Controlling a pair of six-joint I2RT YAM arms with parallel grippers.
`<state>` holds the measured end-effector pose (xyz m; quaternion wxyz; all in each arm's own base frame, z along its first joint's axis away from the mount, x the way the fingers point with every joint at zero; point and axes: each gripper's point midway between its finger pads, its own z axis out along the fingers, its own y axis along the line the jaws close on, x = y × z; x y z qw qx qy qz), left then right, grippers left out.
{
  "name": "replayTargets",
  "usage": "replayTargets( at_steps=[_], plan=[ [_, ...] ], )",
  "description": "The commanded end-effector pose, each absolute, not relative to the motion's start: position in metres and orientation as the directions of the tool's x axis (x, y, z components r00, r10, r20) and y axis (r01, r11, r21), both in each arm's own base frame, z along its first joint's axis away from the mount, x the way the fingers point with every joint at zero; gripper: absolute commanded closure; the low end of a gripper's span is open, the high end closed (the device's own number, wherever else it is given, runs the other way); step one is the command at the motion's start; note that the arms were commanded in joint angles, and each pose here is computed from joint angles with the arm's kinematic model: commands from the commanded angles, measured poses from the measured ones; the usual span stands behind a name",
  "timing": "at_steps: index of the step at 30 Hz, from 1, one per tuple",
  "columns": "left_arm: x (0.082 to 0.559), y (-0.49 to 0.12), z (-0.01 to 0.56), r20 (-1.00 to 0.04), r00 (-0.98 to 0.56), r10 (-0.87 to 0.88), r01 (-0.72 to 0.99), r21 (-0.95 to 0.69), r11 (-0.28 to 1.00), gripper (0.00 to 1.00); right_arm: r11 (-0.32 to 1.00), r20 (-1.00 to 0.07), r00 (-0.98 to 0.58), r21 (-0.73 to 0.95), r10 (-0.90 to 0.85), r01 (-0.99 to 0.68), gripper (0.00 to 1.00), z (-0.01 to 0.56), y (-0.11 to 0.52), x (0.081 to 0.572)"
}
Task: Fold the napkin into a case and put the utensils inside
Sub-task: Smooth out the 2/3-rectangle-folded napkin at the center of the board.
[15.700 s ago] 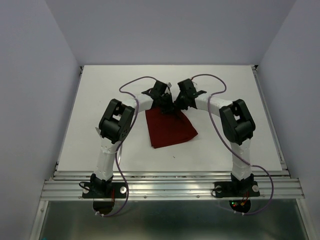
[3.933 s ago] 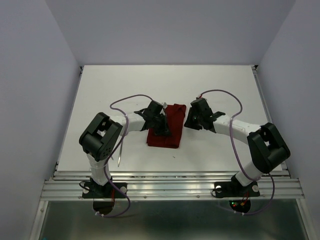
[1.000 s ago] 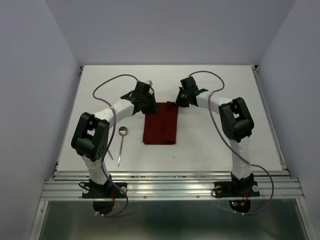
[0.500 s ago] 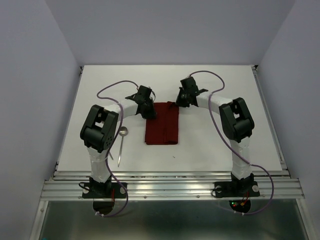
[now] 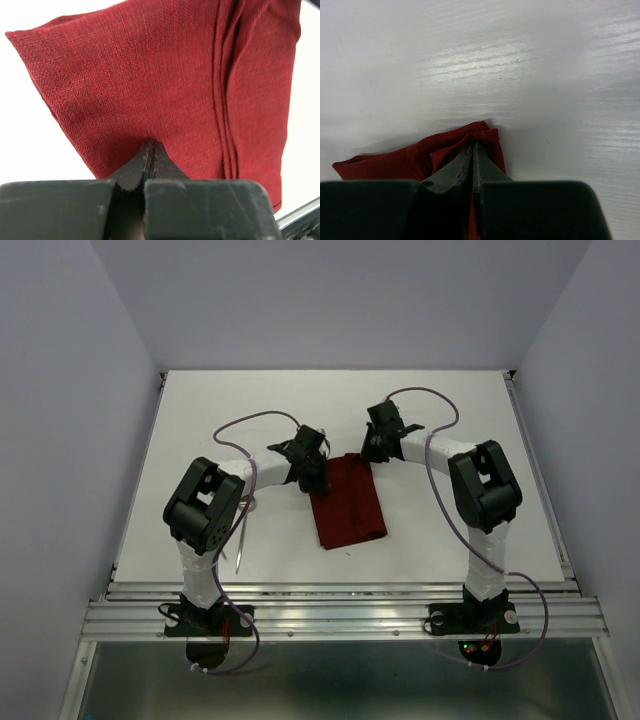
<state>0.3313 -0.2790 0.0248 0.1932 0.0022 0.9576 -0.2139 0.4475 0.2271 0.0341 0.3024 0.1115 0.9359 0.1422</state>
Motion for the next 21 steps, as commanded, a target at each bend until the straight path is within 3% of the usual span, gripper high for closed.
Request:
replayTargets(
  at_steps=[1,6,9,10,14,21],
  plan=[
    [0.337,-0.268,0.056,-0.424,-0.905,-0.041,0.12,-0.345,0.931,1.0,0.95,-0.556,-0.789,0.295,0.261,0.106,0.93,0.042,0.222,0.441],
    [0.365,-0.286,0.091,-0.483,-0.872,-0.075,0.145,-0.402,0.904,0.98,0.947,-0.558,-0.786,0.305,0.267,0.105,0.93,0.047,0.223,0.442],
    [0.376,-0.298,0.093,-0.477,-0.874,-0.094,0.14,-0.431,0.892,0.8,0.945,-0.557,-0.787,0.311,0.267,0.1,0.93,0.047,0.225,0.443],
    [0.377,-0.301,0.092,-0.469,-0.878,-0.093,0.141,-0.44,0.887,0.6,0.945,-0.554,-0.789,0.312,0.266,0.099,0.93,0.047,0.226,0.443],
    [0.386,-0.315,0.087,-0.457,-0.884,-0.099,0.148,-0.475,0.868,0.29,0.942,-0.554,-0.787,0.319,0.271,0.1,0.93,0.048,0.227,0.444],
    [0.398,-0.331,0.072,-0.427,-0.897,-0.11,0.143,-0.519,0.843,0.27,0.936,-0.549,-0.787,0.337,0.28,0.098,0.93,0.051,0.23,0.445]
  ],
)
